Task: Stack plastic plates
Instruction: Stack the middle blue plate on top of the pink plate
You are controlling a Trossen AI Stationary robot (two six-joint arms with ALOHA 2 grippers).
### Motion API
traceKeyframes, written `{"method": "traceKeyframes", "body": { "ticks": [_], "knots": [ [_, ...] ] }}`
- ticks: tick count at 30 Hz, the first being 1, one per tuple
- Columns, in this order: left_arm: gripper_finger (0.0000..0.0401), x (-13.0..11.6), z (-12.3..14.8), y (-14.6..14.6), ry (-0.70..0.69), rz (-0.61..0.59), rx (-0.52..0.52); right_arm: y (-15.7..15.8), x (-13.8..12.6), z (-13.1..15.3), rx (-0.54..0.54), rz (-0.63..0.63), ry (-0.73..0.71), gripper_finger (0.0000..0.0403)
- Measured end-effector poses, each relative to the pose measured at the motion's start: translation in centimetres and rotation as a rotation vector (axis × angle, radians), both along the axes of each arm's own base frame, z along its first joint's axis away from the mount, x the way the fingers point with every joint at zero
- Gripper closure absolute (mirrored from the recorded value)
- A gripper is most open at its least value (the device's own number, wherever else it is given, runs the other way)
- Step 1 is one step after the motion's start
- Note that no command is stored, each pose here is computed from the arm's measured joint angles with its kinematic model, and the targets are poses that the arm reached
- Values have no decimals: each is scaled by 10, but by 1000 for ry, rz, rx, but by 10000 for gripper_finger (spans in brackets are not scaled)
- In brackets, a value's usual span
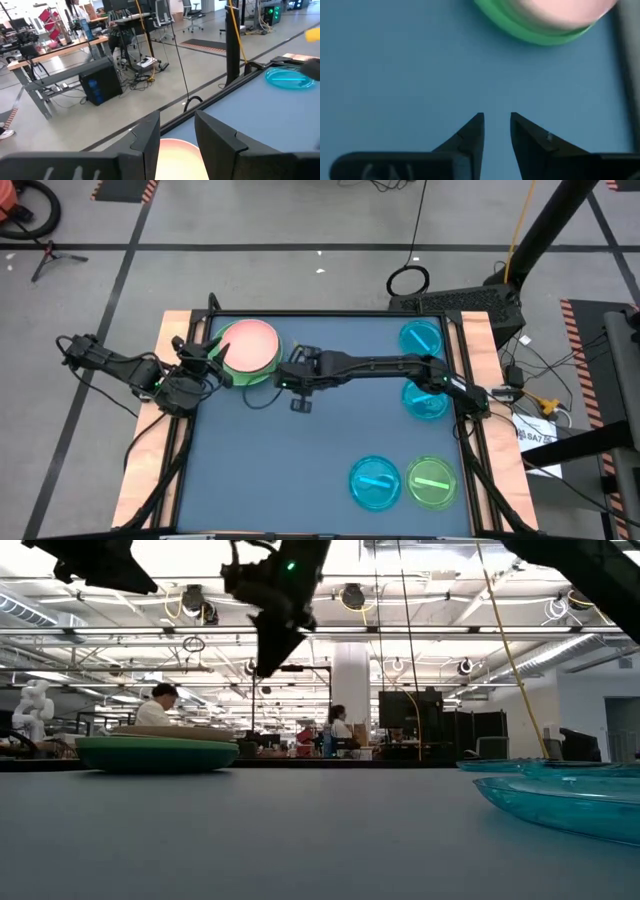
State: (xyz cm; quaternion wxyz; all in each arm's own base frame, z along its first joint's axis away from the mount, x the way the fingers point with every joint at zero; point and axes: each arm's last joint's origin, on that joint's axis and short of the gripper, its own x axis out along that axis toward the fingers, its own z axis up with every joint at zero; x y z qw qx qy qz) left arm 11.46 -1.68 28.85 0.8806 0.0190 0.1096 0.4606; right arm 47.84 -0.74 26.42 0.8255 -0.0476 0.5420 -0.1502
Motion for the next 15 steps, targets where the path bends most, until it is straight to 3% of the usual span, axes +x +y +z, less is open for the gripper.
{"method": "traceKeyframes", "body": {
  "ticks": [6,15],
  "knots": [
    [272,4,-2,-2,11,2,1,19,-14,3,154,14,92,321],
    [272,10,-6,-4,33,3,6,56,-32,-1,219,37,259,321]
  ]
}}
